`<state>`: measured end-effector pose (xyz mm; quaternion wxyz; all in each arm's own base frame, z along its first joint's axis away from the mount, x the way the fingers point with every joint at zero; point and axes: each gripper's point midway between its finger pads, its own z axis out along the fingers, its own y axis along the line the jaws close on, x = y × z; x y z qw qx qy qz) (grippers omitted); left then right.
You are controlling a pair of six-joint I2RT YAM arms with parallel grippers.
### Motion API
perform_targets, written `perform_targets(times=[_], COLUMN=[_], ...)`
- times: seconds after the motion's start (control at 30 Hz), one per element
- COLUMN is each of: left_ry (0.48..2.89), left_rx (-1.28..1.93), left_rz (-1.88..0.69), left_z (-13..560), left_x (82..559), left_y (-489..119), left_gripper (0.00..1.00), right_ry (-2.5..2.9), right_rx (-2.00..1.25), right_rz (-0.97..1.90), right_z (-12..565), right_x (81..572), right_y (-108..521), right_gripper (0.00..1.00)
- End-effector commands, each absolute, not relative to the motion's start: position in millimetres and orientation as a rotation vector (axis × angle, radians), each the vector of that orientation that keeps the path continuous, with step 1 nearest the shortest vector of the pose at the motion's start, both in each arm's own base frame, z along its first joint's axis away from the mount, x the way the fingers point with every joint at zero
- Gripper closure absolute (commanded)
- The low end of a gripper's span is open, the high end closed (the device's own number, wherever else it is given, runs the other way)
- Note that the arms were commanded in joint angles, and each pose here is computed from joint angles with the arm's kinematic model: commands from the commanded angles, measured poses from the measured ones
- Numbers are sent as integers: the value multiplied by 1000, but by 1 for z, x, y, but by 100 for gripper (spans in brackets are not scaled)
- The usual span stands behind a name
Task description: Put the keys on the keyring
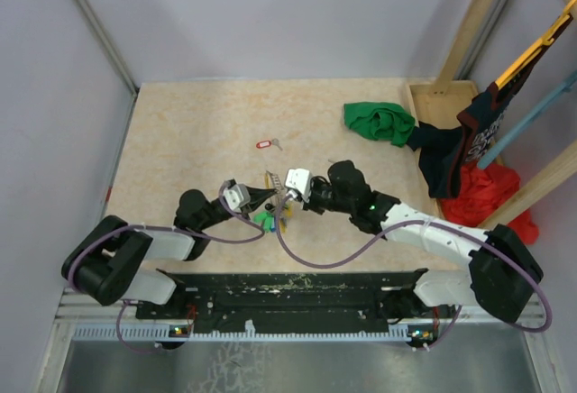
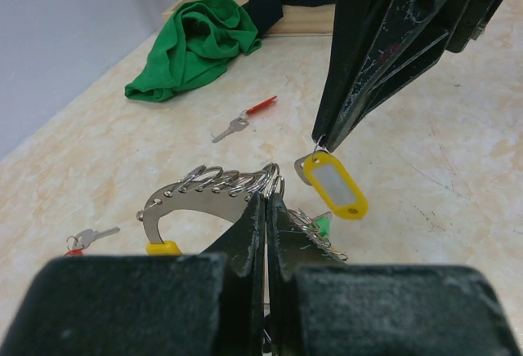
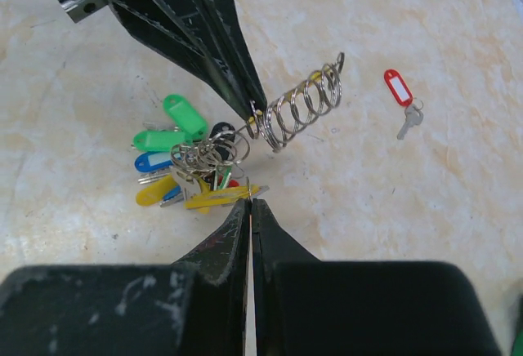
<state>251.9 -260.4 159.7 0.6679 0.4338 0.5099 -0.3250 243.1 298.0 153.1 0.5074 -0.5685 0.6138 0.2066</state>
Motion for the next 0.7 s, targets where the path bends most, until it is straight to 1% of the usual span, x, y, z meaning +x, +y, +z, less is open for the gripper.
perform_targets(times=[0.0,0.2,0.43,0.67], left_ry=[1057,987,874,844], left_rx=[1034,1112,1158,1182], left_rz=[-743,-695,-629,-546], left_z=[166,163,164,159], left_x=[242,235,228,230], left_y=[-264,-263,-261,-263], left_gripper=[100,100,100,100], right_ry=[1336,1328,1323,1315], right_rx=[-1408,-1496,-1514,-1516], right_rz=[458,445,418,400], right_z=[174,165,160,160], right_x=[243,236,235,236], right_y=[311,320,323,329], right_gripper=[100,100,100,100])
